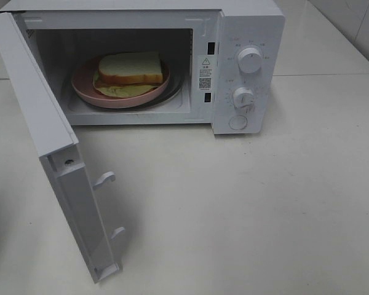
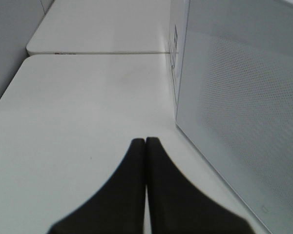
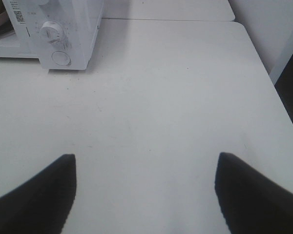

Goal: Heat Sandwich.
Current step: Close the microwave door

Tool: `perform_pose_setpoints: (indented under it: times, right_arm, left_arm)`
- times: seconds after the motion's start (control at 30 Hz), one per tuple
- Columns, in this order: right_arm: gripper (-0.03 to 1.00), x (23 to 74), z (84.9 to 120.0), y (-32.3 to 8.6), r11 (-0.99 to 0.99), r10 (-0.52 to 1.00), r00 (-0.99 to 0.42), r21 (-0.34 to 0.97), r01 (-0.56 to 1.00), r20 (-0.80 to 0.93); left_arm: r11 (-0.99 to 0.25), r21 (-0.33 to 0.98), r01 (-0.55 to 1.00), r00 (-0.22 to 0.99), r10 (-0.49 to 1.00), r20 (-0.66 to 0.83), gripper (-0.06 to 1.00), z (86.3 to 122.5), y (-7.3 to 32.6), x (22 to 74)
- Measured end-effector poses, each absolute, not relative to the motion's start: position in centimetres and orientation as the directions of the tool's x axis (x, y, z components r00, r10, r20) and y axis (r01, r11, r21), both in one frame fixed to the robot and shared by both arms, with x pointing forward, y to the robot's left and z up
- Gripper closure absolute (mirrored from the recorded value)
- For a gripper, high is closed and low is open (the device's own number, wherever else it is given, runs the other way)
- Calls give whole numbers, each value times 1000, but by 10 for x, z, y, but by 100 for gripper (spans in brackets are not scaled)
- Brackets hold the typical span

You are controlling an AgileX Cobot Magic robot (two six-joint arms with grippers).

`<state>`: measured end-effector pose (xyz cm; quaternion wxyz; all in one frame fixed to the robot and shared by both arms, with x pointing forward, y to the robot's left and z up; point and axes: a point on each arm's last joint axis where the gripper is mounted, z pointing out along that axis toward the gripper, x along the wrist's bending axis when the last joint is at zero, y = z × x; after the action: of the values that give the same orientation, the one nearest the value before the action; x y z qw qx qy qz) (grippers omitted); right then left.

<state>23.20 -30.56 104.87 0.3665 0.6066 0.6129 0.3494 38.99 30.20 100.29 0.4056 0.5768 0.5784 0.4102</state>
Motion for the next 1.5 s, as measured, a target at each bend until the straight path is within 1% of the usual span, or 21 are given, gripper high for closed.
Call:
perform_pose_setpoints:
  times: [0.23, 0.43, 0.67, 0.73, 0.87, 1.13, 1.27, 1.33, 1.5]
  right_arm:
    - [21, 232, 1049, -306, 20, 1000, 5, 873, 488, -25]
    - [21, 232, 1049, -306, 20, 1000, 5, 873, 488, -25]
    - [21, 232, 1049, -306, 20, 1000, 5, 873, 488, -25]
    - [21, 232, 1049, -306, 20, 1000, 5, 873, 488, -25]
    - [21, 232, 1049, -306, 20, 1000, 5, 873, 488, -25]
    - [21, 232, 1049, -306, 20, 1000, 5, 873, 488, -25]
    - [21, 232, 1049, -306, 20, 1000, 5, 873, 488, -25]
    - [21, 232, 1049, -306, 20, 1000, 5, 873, 488, -25]
    - [21, 232, 1049, -306, 20, 1000, 5, 873, 488, -25]
  left_arm:
    - [-37, 966, 255, 1, 999, 38, 94, 988, 302, 403]
    - [-58, 964, 260, 19, 998, 55, 94, 979, 301, 414]
    - [-104, 954, 280, 123, 990, 72, 94, 967, 292, 432]
    - [-105, 954, 280, 136, 988, 68, 94, 966, 291, 434]
    - [-88, 961, 262, 217, 976, 31, 94, 958, 283, 442]
    - [-86, 963, 254, 295, 955, 8, 94, 953, 275, 457]
    - [-96, 961, 259, 345, 939, 0, 94, 949, 264, 463]
    - [-123, 957, 264, 400, 916, 8, 94, 944, 251, 465]
    - [-118, 953, 279, 424, 906, -12, 94, 936, 236, 470]
